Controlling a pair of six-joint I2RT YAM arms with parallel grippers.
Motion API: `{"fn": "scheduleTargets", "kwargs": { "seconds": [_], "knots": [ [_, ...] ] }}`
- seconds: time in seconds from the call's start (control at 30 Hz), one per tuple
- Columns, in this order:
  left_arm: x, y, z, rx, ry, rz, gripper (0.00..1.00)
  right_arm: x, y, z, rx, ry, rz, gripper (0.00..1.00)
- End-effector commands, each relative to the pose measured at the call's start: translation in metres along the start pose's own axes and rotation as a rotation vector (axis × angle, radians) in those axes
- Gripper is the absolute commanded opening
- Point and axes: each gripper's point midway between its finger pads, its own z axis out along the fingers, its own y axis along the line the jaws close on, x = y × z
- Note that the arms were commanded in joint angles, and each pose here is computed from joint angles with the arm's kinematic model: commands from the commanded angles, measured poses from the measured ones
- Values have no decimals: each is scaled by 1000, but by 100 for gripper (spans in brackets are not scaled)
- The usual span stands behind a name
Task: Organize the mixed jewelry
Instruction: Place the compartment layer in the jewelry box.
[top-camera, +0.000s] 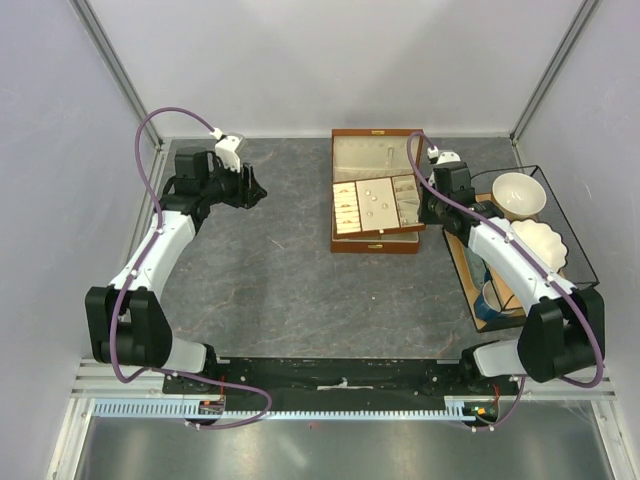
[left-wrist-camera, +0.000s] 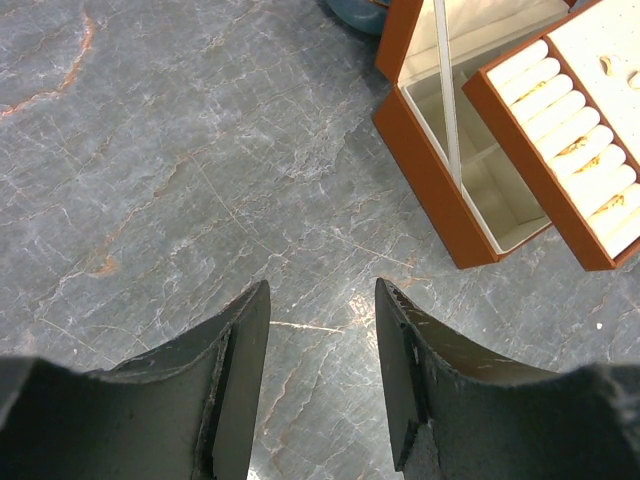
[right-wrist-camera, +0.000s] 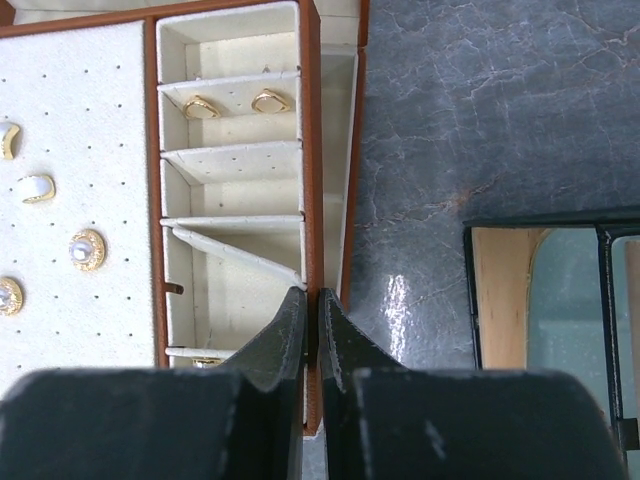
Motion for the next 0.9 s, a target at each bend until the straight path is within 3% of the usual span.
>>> {"fn": "scheduleTargets", "kwargs": {
  "seconds": [0.0,0.87],
  "knots": [
    [-16,-7,-5,13,-53,19,54,-19,-4,3,21,-71,49,0],
    [-6,-9,5,39,-24,12,54,-29,-3,47,39,-44,103,0]
  ]
}}
